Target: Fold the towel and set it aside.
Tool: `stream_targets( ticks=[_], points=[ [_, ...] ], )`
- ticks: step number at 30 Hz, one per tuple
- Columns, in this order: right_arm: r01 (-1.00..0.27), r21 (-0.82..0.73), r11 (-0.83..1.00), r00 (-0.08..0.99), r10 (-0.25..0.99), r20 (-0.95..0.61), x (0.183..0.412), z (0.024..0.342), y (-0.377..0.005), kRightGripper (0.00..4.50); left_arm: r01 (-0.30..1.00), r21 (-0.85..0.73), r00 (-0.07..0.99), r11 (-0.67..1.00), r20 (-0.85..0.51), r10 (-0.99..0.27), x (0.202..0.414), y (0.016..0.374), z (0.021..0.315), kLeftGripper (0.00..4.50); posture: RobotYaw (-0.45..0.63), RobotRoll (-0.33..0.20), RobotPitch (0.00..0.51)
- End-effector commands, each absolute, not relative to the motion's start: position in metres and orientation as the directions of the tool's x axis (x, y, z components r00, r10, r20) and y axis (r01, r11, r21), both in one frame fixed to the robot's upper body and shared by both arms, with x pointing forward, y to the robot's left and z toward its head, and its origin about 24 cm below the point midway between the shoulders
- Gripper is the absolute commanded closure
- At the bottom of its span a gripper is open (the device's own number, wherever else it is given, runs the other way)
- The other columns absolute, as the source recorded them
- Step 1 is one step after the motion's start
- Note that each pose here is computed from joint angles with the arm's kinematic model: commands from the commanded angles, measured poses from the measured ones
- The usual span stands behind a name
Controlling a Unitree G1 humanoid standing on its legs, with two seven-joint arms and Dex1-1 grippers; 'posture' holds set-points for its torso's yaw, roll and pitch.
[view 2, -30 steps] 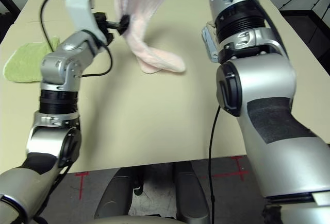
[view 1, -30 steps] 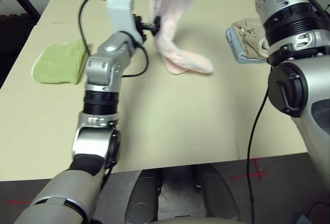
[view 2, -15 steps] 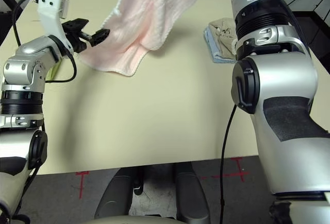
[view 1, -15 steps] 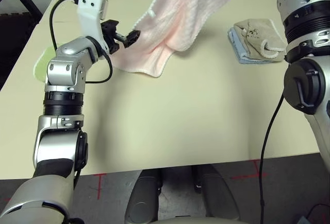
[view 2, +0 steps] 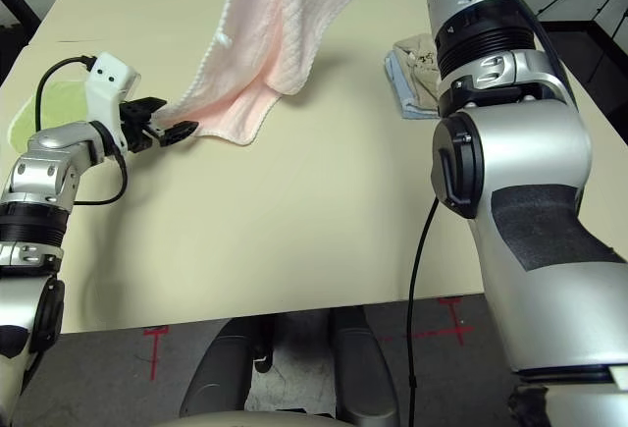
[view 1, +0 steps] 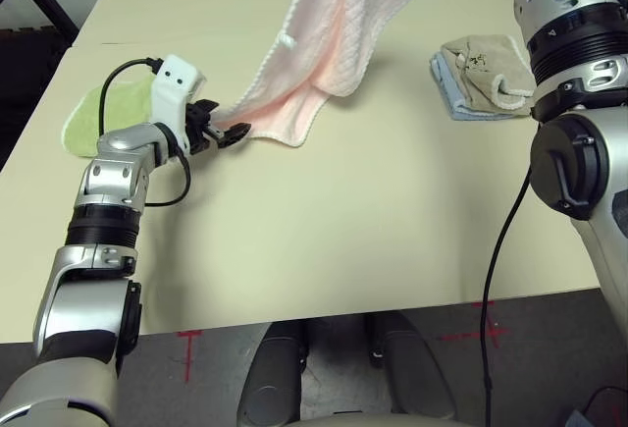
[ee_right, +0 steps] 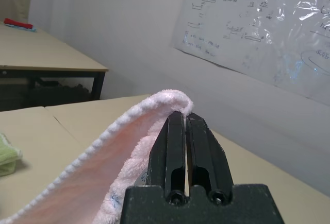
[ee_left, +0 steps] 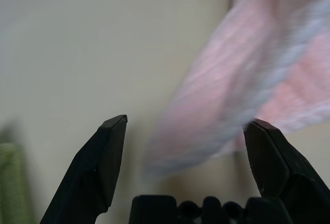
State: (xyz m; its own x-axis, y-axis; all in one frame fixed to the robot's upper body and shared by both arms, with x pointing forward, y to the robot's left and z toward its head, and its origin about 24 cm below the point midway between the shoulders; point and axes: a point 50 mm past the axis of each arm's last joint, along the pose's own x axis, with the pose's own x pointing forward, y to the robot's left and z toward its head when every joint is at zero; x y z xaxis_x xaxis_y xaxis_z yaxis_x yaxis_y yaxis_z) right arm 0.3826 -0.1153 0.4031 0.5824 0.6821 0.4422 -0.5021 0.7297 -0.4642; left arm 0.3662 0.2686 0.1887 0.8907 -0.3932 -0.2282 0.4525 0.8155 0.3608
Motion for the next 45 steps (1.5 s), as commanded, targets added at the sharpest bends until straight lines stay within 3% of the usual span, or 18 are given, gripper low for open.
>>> stream_targets(
  ticks=[1, 13, 16, 26, 32, 37, 40, 45],
  points=[
    [-0.499, -0.476, 0.725, 0.552, 0.689, 0.47, 0.377, 0.411, -0.115, 4.49, 0.445, 0.418, 0.895, 0.792, -0.249, -0.371, 0.364, 0.28, 0.191, 0.0, 0.03, 0.0, 0.22],
    [-0.503, -0.476, 0.721, 0.55, 0.692, 0.467, 0.377, 0.41, -0.115, 4.49, 0.461, 0.487, 0.885, 0.741, -0.311, -0.347, 0.358, 0.297, 0.186, 0.0, 0.04, 0.0, 0.215],
    [-0.506, -0.475, 0.72, 0.549, 0.693, 0.467, 0.377, 0.41, -0.114, 4.5, 0.477, 0.487, 0.877, 0.732, -0.32, -0.359, 0.358, 0.296, 0.184, 0.64, 0.04, 0.0, 0.215],
    [-0.507, -0.473, 0.72, 0.552, 0.693, 0.463, 0.377, 0.408, -0.114, 4.5, 0.526, 0.515, 0.85, 0.677, -0.334, -0.407, 0.358, 0.291, 0.183, 4.48, 0.03, 0.0, 0.214],
    [-0.482, -0.436, 0.76, 0.615, 0.648, 0.449, 0.384, 0.395, -0.134, 4.5, 0.494, 0.512, 0.869, 0.703, -0.27, -0.415, 0.361, 0.29, 0.201, 4.48, 0.04, 0.0, 0.212],
    [-0.417, -0.318, 0.852, 0.796, 0.511, 0.325, 0.399, 0.339, -0.192, 4.5, 0.194, 0.431, 0.97, 0.881, 0.048, -0.237, 0.364, 0.309, 0.278, 4.48, 0.05, 0.0, 0.218],
    [-0.42, -0.233, 0.877, 0.861, 0.466, 0.202, 0.4, 0.301, -0.218, 4.5, 0.104, 0.322, 0.969, 0.941, 0.182, -0.169, 0.361, 0.312, 0.317, 4.48, 0.06, 0.0, 0.222],
    [-0.468, -0.103, 0.878, 0.883, 0.47, -0.007, 0.388, 0.262, -0.245, 4.5, 0.089, 0.315, 0.97, 0.945, 0.19, -0.154, 0.358, 0.314, 0.334, 4.48, 0.07, 0.0, 0.232]
  ],
)
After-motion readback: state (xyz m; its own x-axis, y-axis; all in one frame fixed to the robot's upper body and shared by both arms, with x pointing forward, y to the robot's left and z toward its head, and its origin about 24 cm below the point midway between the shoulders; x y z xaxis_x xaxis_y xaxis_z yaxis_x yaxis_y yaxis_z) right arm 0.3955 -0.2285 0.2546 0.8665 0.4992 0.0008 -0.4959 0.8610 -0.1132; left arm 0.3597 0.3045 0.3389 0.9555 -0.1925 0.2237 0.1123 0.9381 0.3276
